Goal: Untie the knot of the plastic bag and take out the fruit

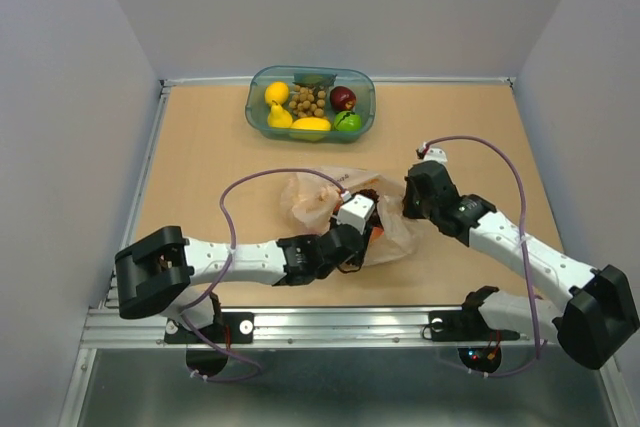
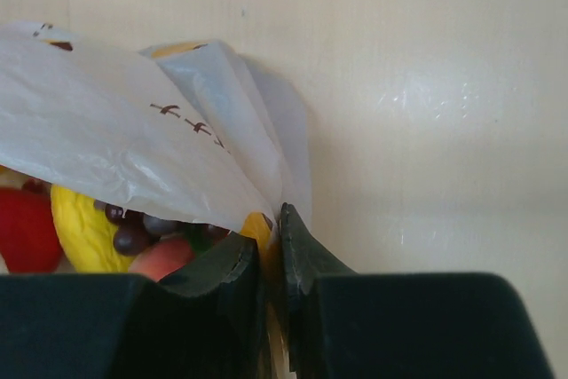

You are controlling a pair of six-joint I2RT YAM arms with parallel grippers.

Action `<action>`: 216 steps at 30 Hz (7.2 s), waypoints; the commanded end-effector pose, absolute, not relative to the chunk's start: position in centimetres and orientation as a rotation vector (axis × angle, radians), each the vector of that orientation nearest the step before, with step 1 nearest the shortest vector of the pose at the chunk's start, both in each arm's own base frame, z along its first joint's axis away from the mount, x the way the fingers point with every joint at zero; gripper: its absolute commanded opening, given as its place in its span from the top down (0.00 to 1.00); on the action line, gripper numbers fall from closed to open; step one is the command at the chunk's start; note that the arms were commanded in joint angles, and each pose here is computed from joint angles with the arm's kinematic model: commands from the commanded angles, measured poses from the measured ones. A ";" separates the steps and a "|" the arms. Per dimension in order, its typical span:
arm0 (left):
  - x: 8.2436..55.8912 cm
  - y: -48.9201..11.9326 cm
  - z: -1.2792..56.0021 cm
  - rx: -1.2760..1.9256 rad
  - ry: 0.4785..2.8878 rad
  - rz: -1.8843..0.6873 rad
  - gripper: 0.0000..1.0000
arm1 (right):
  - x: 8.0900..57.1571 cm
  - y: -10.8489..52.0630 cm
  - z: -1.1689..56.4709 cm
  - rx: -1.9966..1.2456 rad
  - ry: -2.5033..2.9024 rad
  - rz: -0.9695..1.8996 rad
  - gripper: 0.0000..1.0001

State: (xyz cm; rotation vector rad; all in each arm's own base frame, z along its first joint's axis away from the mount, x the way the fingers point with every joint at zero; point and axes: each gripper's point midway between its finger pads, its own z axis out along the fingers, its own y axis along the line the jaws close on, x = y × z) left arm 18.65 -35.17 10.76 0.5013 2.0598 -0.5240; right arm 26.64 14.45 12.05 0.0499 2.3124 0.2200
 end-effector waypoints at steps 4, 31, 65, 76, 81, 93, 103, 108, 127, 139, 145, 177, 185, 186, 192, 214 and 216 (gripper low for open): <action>13.1 -31.1 4.0 0.478 2.296 -0.496 0.50 | 32.6 11.9 15.8 0.307 2.134 0.147 0.78; 15.4 -33.2 7.6 0.254 2.174 -0.544 0.50 | 21.2 24.6 31.0 -0.620 1.913 1.069 0.36; 17.9 -32.8 9.8 0.100 2.087 -0.575 0.48 | 20.3 22.5 21.5 -0.247 2.329 0.824 0.50; 18.2 -30.9 9.7 0.058 2.088 -0.543 0.48 | 21.9 22.7 12.6 -0.244 2.460 0.649 0.39; 19.7 -28.8 9.7 0.010 2.091 -0.477 0.48 | 20.7 19.7 8.7 -0.171 2.529 0.499 0.24; 21.7 -25.9 11.0 -0.026 2.077 -0.452 0.48 | 19.5 19.0 7.8 -0.171 2.528 0.522 0.13; 19.4 -28.3 9.4 0.080 2.139 -0.539 0.48 | 21.9 22.1 11.2 -0.259 2.418 0.560 0.13; 18.4 -29.0 8.8 0.106 2.158 -0.553 0.47 | 22.0 23.7 10.1 -0.282 2.424 0.549 0.13; 18.6 -28.6 19.7 0.224 2.000 -0.622 0.28 | 20.1 25.8 16.3 -0.425 2.238 0.800 0.88; 27.4 -17.7 30.4 0.048 1.821 -0.301 0.14 | 22.4 28.1 30.8 -0.541 1.859 0.878 0.94; 30.9 -12.4 29.5 -0.048 1.801 -0.155 0.08 | 32.6 27.7 33.7 -0.431 1.801 0.463 0.94; 33.9 -5.1 25.3 -0.252 1.810 -0.079 0.02 | 56.4 31.8 27.1 -0.381 1.727 0.372 0.00; 33.9 -5.7 25.1 -0.231 1.824 -0.118 0.02 | 43.7 30.1 30.5 -0.517 1.723 0.489 0.02; 33.9 -5.9 25.1 -0.225 1.826 -0.126 0.02 | 42.6 29.8 30.4 -0.528 1.729 0.496 0.03; 33.7 -6.3 25.0 -0.211 1.832 -0.150 0.02 | 32.4 28.4 27.8 -0.593 1.811 0.591 0.14; 33.6 -7.0 24.9 -0.187 1.837 -0.195 0.02 | 19.8 30.7 13.0 -0.609 2.159 0.650 0.39; 33.5 -7.0 24.8 -0.190 1.838 -0.190 0.02 | 20.5 30.4 11.4 -0.570 2.199 0.577 0.39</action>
